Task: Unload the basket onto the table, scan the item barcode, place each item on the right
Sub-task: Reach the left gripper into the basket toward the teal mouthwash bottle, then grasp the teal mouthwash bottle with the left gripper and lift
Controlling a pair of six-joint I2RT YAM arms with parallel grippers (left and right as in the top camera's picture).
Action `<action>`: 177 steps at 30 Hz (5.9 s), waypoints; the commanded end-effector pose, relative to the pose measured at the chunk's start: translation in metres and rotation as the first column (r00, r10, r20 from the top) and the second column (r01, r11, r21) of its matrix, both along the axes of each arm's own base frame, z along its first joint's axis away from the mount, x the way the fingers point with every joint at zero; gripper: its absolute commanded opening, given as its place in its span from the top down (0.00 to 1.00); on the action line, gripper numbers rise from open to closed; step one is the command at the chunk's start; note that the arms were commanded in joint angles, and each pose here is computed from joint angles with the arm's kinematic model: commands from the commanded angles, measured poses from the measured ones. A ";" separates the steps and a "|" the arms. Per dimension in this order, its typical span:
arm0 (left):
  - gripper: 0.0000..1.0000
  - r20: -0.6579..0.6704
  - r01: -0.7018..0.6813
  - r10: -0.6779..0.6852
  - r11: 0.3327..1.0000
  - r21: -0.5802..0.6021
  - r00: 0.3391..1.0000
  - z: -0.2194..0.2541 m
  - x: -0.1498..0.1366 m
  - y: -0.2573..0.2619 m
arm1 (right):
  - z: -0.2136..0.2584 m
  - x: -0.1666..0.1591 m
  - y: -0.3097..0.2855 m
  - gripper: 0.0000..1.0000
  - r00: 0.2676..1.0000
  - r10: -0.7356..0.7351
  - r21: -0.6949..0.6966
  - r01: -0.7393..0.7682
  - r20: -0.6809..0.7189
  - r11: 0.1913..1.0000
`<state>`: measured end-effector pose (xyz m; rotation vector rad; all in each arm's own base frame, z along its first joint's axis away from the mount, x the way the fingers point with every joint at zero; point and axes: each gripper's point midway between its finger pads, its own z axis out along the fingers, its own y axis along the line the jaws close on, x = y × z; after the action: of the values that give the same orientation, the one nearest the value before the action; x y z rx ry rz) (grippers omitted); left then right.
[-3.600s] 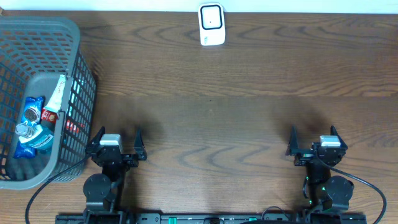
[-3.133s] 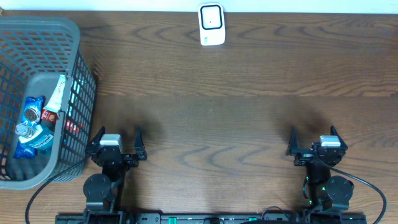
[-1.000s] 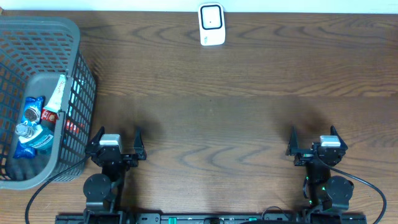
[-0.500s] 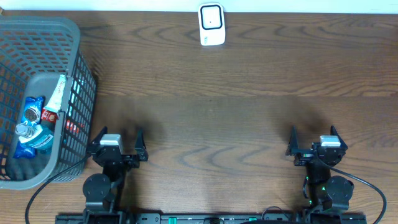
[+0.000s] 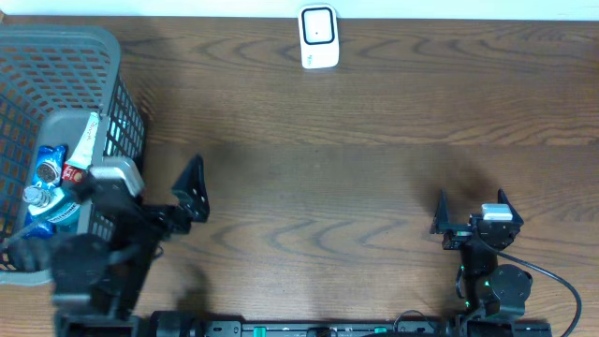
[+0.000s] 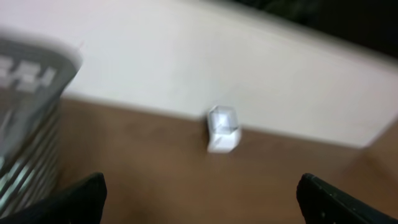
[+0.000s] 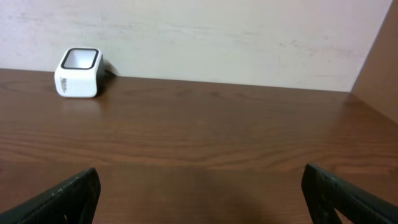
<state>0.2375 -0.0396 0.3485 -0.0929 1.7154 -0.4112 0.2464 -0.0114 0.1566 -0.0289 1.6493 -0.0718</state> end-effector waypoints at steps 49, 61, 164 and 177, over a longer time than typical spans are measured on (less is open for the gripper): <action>0.02 -0.786 -0.990 0.610 -0.141 0.015 -0.099 -0.004 -0.006 0.211 | -0.001 0.000 0.001 0.01 1.000 0.001 0.011 -0.001 0.000 1.000; 0.02 -0.896 -0.942 0.325 -0.243 0.231 -0.303 -0.089 -0.014 0.227 | -0.001 0.000 0.001 0.01 1.000 0.001 0.011 -0.001 0.000 1.000; 0.64 -0.869 -0.879 0.238 -0.326 0.348 -0.433 -0.241 -0.043 0.264 | -0.001 0.000 0.001 0.01 1.000 0.001 0.011 -0.001 0.000 1.000; 0.61 -0.908 -0.974 0.414 -0.224 -0.038 -0.060 -0.125 0.016 0.285 | -0.001 0.000 0.001 0.01 1.000 0.001 0.011 -0.001 -0.001 1.000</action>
<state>0.2409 0.2459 0.1745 -2.4844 1.4419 0.1622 0.2464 -0.0117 0.1566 -0.0274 1.6494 -0.0734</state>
